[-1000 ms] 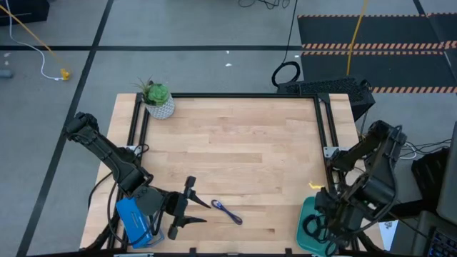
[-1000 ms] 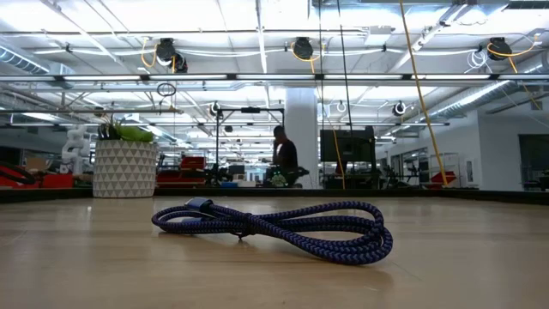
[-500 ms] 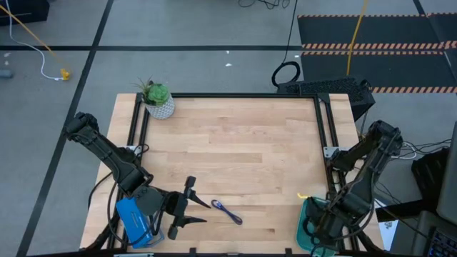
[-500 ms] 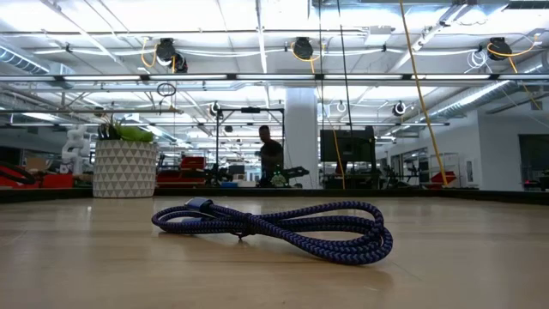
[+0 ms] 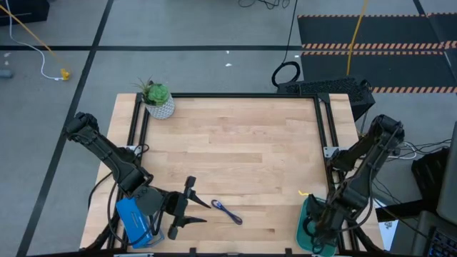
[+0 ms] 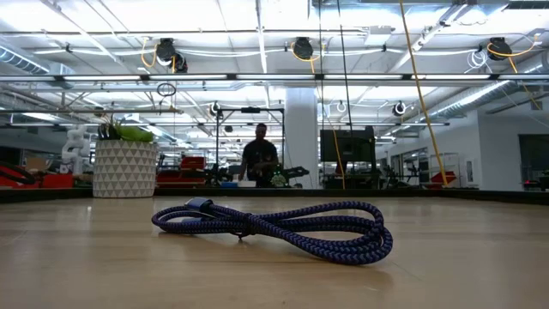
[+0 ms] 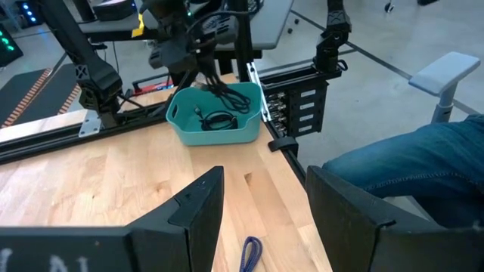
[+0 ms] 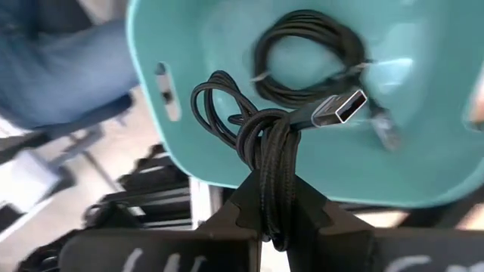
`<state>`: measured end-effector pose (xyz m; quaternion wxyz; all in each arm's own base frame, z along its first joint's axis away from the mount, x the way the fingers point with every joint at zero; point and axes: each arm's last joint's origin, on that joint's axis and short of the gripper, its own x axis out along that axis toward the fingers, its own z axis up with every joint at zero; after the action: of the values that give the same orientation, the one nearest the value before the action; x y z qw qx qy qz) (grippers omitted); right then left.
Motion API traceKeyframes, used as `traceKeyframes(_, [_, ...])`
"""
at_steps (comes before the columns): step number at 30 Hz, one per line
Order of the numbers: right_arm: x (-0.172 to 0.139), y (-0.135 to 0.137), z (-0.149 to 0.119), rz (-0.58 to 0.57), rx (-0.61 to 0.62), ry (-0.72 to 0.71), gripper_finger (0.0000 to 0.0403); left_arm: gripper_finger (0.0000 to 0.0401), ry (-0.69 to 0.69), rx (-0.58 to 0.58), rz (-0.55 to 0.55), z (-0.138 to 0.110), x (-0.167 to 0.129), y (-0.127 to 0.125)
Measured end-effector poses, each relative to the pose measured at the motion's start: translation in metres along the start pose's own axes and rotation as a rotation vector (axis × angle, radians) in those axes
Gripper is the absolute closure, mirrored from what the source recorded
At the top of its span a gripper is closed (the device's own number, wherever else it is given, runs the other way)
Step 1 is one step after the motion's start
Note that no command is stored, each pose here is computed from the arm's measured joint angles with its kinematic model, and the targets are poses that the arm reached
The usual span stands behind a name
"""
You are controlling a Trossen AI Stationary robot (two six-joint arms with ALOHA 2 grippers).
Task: Pick and place USB-C Cables
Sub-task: Put the black USB cable into the green bin, then put the purple USB cable into the green bin
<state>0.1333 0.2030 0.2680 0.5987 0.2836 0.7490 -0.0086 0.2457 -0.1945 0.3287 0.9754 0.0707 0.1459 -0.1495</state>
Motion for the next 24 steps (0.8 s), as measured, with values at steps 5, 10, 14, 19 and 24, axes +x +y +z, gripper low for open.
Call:
traceKeyframes(5, [0.017,-0.013,0.001,0.086,0.041,0.019,0.0386,0.021,0.0,0.0,0.0,0.0,0.0,0.0])
traceKeyframes(10, [0.028,-0.03,0.001,0.078,0.099,0.048,0.036,0.021,0.0,-0.001,0.0,0.0,0.0,0.0])
traceKeyframes(14, [0.03,-0.037,0.001,0.071,0.102,0.049,0.0318,0.021,0.0,-0.004,0.0,0.0,0.0,0.0])
traceKeyframes(19, [0.027,-0.043,-0.001,0.042,0.117,0.057,0.0264,0.021,0.0,-0.005,0.0,0.0,0.0,0.0])
traceKeyframes(24, [0.021,-0.049,-0.006,0.025,0.189,0.131,0.0229,0.021,0.0,-0.008,0.0,0.0,0.0,0.0])
